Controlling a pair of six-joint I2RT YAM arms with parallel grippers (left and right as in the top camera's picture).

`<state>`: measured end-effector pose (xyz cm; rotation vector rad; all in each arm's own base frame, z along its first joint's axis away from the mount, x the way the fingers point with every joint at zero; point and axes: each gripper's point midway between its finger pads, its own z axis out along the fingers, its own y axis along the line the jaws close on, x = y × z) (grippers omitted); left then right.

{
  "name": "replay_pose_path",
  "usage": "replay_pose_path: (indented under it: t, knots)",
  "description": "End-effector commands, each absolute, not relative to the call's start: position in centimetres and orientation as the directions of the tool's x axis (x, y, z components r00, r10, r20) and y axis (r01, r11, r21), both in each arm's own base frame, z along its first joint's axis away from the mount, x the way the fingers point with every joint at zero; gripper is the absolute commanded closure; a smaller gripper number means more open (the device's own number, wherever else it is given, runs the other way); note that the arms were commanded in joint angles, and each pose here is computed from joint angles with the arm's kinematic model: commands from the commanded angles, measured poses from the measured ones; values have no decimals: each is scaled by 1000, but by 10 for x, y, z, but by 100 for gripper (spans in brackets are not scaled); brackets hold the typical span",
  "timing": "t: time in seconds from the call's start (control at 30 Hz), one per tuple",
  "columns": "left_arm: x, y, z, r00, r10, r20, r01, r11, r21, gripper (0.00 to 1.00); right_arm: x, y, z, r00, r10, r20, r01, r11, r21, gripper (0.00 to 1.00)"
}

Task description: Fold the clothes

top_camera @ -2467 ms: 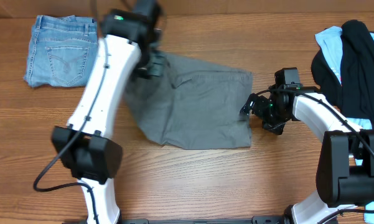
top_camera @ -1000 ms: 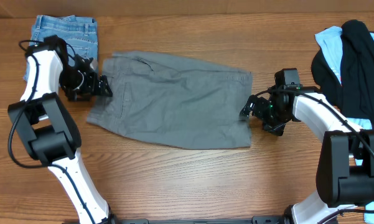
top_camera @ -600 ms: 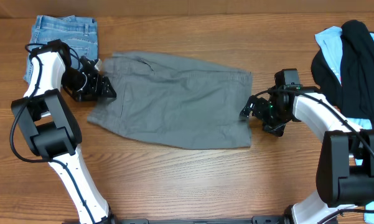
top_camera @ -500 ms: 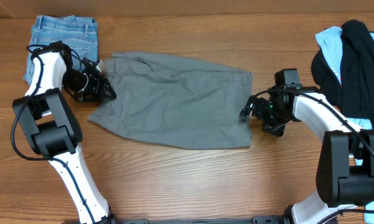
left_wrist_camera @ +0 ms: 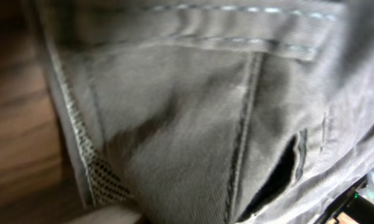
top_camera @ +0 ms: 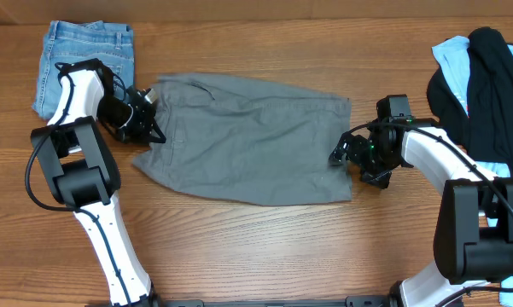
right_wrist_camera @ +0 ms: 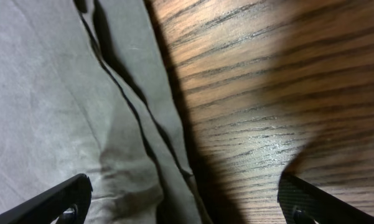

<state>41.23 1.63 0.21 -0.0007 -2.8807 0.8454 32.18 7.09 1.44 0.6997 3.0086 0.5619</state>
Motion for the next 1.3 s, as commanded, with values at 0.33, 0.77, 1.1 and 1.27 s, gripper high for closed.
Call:
replay_pose_path:
  t: [0.33,0.77,1.1,1.27]
  knots:
    - [443,49,113,-978,-191,82,-206,936,-286,96,321,70,4,-887,451,96,456,828,326,0]
    - [422,-94,222,-981,93,-167,137,953,-272,96,327,71,-13,-876,469,108,477,818,322,0]
    - [369,-265,166,-884,461,-77,465,854,-235,96,320,72,-25,-872,467,147,489,818,301,0]
    - [372,-296,142,-859,503,-98,511,826,-239,96,321,72,-25,-873,466,144,488,819,303,0]
